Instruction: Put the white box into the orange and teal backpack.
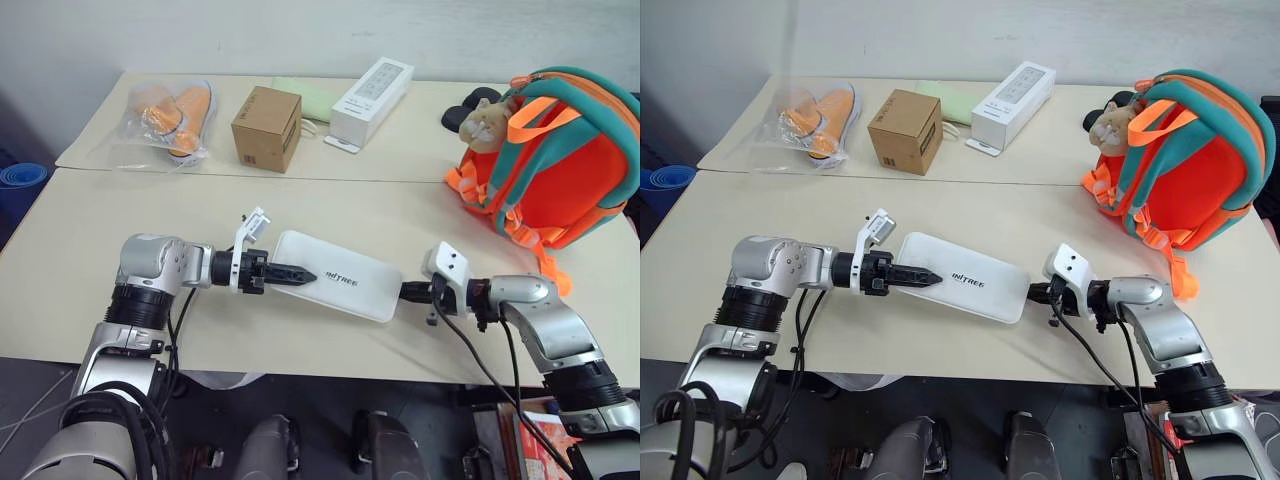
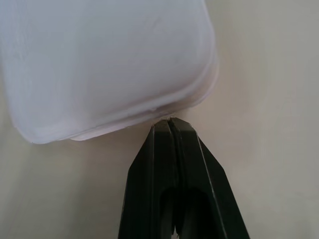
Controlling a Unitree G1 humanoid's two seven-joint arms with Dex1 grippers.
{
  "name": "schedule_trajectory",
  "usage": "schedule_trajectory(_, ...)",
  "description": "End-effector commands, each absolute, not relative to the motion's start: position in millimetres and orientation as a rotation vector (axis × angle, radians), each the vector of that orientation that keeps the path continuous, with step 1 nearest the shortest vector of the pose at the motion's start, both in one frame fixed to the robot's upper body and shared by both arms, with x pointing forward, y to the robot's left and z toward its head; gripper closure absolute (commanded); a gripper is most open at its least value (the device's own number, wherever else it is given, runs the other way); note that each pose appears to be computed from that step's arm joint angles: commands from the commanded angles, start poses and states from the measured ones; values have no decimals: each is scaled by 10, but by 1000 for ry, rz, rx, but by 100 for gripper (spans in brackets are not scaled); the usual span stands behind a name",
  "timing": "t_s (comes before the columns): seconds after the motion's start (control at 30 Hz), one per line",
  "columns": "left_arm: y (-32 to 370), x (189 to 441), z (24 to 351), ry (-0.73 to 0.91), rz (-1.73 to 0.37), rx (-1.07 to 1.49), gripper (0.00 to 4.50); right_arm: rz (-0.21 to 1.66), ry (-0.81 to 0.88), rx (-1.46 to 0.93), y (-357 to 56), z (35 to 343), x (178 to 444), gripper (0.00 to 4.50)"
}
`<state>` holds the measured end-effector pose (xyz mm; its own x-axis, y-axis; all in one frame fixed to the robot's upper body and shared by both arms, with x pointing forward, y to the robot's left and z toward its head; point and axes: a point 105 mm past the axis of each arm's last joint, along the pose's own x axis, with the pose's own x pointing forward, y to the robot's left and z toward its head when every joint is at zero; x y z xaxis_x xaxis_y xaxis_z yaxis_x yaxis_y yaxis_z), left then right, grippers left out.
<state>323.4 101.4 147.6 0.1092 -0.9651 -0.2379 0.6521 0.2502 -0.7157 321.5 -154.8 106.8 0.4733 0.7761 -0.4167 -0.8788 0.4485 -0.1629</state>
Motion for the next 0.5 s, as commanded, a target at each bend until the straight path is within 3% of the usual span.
schedule_trajectory(0.03, 1015, 3236, 1671, 673, -1290, -526, 314, 1025, 221, -361, -1524, 1204, 3213, 450)
schedule_trajectory(0.13, 1035, 3251, 1761, 615, -1280, -553, 314, 975, 211, -312, -1596, 1282, 3189, 450)
schedule_trajectory(0.23, 1084, 3271, 1923, 524, -1266, -597, 314, 920, 200, -237, -1793, 1452, 3075, 389)
schedule_trajectory(0.5, 1315, 3242, 2294, 256, -1163, -641, 314, 588, 136, -92, -2689, 2076, 2880, 111)
